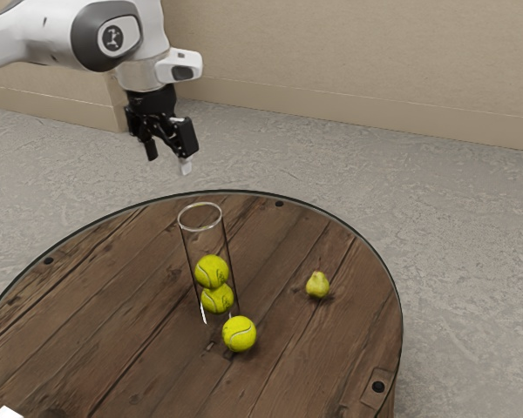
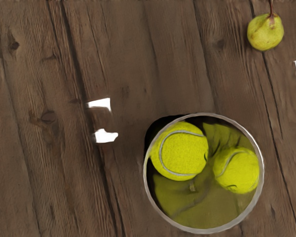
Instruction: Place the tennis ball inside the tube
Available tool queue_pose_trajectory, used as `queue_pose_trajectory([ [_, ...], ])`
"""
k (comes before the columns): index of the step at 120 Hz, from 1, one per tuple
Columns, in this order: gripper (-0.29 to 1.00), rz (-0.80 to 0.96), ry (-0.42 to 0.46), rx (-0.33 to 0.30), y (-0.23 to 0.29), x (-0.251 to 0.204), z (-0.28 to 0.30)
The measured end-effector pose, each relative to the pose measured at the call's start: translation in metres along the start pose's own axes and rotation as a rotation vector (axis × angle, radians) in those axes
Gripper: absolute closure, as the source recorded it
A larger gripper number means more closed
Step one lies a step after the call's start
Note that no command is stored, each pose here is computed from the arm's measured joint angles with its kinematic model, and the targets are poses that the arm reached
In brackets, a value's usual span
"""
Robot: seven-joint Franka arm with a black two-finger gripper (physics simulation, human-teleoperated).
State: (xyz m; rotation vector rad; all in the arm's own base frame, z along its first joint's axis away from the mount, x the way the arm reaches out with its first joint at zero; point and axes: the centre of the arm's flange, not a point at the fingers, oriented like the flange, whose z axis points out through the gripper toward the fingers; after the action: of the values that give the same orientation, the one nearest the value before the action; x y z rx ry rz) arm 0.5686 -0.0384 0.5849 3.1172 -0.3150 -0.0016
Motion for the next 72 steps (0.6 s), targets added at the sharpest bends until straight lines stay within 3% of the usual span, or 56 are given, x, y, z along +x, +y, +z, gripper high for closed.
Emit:
queue_pose_trajectory([
  [52, 0.00, 0.024, 0.017, 0.001, 0.018, -0.007, -0.013],
  [72, 0.00, 0.004, -0.023, -0.031, 0.053, -0.036, 0.034],
])
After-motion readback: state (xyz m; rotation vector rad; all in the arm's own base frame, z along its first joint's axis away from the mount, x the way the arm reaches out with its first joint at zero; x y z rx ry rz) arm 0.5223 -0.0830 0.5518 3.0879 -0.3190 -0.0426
